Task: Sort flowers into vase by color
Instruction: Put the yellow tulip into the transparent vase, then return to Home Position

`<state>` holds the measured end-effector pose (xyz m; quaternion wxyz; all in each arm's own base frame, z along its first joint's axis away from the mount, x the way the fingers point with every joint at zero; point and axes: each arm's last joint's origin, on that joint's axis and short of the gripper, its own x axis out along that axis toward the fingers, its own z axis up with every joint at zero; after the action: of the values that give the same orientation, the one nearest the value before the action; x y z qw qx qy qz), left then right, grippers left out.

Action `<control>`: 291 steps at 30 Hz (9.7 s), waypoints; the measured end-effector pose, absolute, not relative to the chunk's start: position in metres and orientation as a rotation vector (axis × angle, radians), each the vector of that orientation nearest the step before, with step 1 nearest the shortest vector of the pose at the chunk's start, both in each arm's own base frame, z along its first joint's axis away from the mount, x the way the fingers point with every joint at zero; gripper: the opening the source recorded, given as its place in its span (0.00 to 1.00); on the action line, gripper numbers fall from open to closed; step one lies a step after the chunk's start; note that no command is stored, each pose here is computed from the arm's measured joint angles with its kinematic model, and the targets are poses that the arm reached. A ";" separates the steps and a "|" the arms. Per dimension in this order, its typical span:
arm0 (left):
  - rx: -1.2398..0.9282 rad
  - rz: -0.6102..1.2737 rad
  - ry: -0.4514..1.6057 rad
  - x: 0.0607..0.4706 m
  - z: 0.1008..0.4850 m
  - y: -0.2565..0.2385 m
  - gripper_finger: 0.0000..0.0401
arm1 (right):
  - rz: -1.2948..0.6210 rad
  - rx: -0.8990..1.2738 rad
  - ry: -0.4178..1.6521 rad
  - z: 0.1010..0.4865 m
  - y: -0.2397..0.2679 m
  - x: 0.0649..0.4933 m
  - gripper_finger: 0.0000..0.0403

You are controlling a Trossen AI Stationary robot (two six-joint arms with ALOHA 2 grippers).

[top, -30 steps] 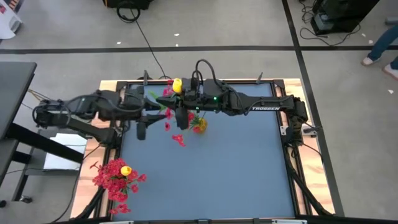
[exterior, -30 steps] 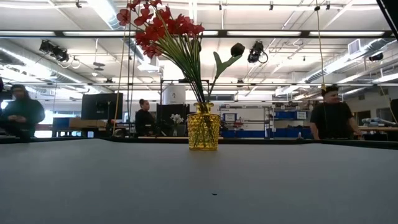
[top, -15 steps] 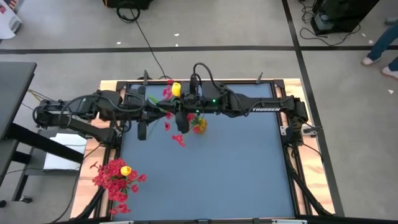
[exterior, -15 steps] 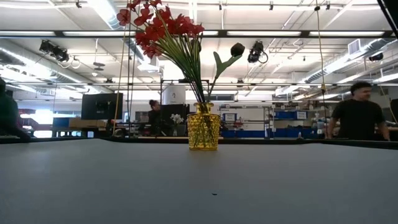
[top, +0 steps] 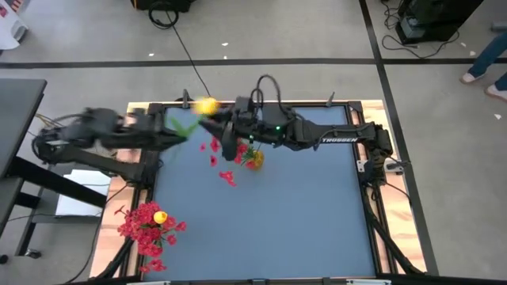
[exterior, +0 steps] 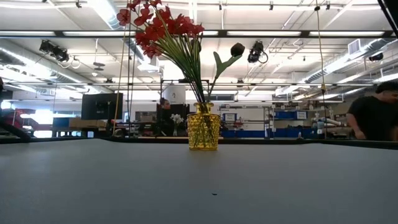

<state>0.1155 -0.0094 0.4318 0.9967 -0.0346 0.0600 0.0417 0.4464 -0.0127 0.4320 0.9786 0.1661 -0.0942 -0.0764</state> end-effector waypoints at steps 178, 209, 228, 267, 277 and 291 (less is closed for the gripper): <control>0.093 -0.006 0.071 0.137 0.356 0.040 0.00 | -0.203 0.118 0.095 0.343 -0.021 0.158 0.01; -0.097 -0.064 -0.014 0.104 0.218 0.008 0.00 | -0.099 0.177 -0.062 0.244 -0.012 0.151 0.00; -0.089 -0.043 0.015 0.082 0.208 0.002 0.00 | -0.152 0.233 -0.001 0.214 -0.008 0.101 0.00; -0.083 -0.024 -0.009 0.098 0.167 0.004 0.00 | -0.096 0.127 -0.032 0.168 -0.006 0.097 0.00; -0.105 -0.023 -0.004 0.099 0.166 0.004 0.02 | -0.093 0.139 -0.037 0.168 -0.006 0.097 0.04; -0.109 -0.024 -0.008 0.099 0.167 0.004 0.07 | -0.096 0.162 -0.037 0.168 -0.006 0.097 0.08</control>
<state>0.0988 0.0038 0.1667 0.9984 -0.0543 -0.0039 -0.0119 0.0974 -0.0061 0.1681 0.9954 0.0808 -0.0185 -0.0480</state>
